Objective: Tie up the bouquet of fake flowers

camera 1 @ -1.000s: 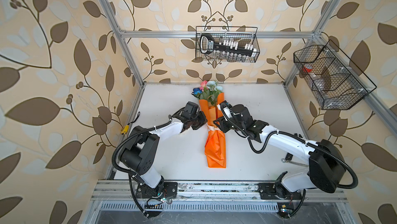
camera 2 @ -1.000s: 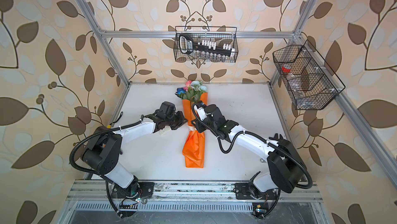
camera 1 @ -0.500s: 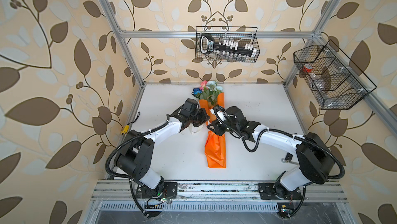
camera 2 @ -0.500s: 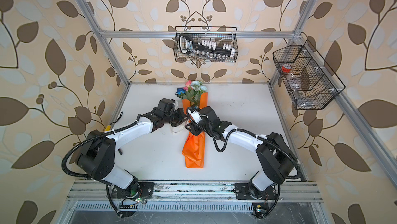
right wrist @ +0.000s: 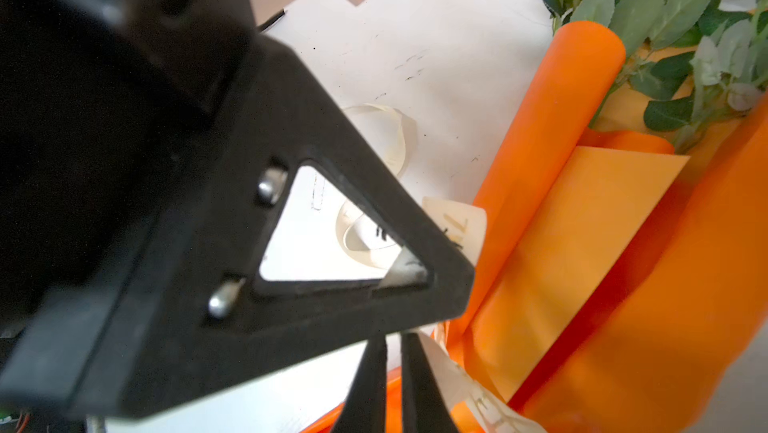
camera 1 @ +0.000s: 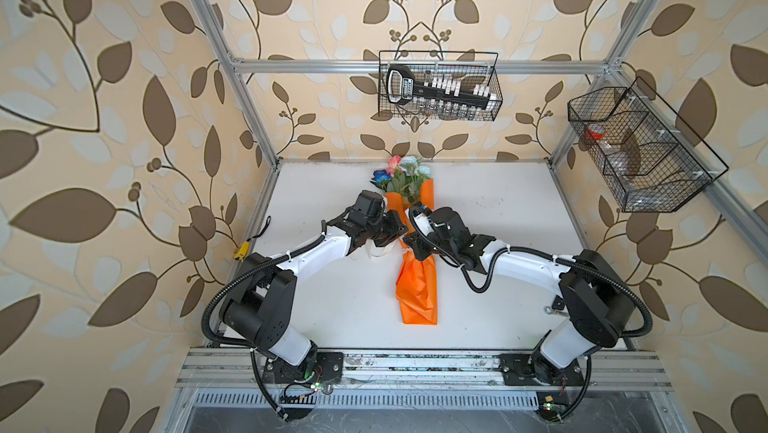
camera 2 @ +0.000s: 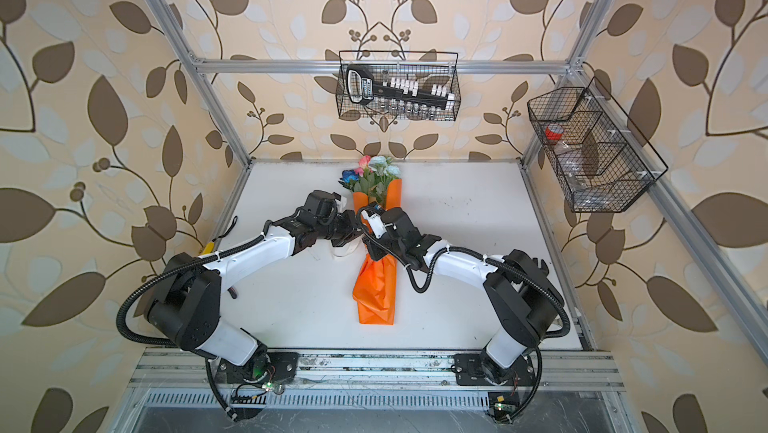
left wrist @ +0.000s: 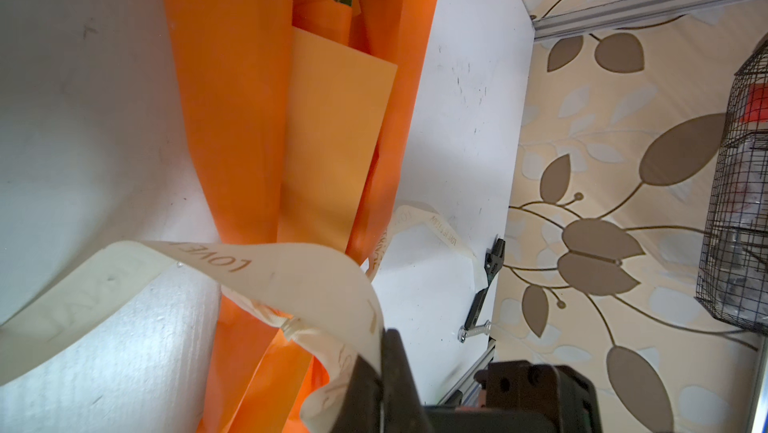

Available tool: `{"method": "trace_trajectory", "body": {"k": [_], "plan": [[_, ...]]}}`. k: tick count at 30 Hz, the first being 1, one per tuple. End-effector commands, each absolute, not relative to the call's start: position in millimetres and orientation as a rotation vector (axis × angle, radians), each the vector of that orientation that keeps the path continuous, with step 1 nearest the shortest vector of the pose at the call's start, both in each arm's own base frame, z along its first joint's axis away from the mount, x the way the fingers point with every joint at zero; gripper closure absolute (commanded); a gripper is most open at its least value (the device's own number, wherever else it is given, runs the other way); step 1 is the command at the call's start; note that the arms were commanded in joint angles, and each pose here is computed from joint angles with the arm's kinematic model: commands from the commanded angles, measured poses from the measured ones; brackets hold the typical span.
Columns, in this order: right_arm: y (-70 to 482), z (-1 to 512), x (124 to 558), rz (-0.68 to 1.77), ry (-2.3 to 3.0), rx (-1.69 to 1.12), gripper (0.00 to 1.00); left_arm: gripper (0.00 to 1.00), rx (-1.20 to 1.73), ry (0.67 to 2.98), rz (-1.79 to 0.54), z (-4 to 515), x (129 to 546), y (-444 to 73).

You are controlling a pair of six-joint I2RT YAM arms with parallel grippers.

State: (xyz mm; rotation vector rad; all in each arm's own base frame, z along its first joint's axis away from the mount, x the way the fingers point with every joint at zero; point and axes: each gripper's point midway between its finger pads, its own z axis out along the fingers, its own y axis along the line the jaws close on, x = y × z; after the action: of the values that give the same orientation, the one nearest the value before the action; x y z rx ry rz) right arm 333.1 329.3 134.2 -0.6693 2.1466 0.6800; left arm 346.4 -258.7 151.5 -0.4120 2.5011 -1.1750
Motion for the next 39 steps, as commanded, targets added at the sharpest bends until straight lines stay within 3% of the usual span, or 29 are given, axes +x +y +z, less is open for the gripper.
{"method": "trace_trajectory", "body": {"k": [1,5,11,16,18,21,25,32,39], "plan": [[328,152,337,0.677,2.096,-0.639,0.81,1.00,-0.332,2.437,-1.232,186,343,-264],[322,161,331,0.674,2.050,-0.649,0.66,1.00,-0.304,2.418,-1.262,199,341,-266],[288,179,329,0.547,2.037,-0.563,0.64,1.00,-0.199,2.425,-1.216,208,336,-265],[182,162,347,0.372,2.235,-0.102,0.59,1.00,-0.107,2.438,-1.223,211,333,-271],[124,138,346,0.225,2.357,0.139,0.45,1.00,-0.088,2.454,-1.226,208,331,-274],[52,107,327,0.049,2.482,0.443,0.38,1.00,-0.071,2.469,-1.228,205,329,-277],[-3,85,299,0.008,2.479,0.703,0.24,1.00,-0.033,2.492,-1.228,202,325,-280],[-44,54,272,0.134,2.450,0.981,0.22,1.00,0.001,2.511,-1.251,195,320,-285],[-60,41,290,0.121,2.412,1.058,0.25,1.00,0.034,2.513,-1.274,195,316,-288]]}}
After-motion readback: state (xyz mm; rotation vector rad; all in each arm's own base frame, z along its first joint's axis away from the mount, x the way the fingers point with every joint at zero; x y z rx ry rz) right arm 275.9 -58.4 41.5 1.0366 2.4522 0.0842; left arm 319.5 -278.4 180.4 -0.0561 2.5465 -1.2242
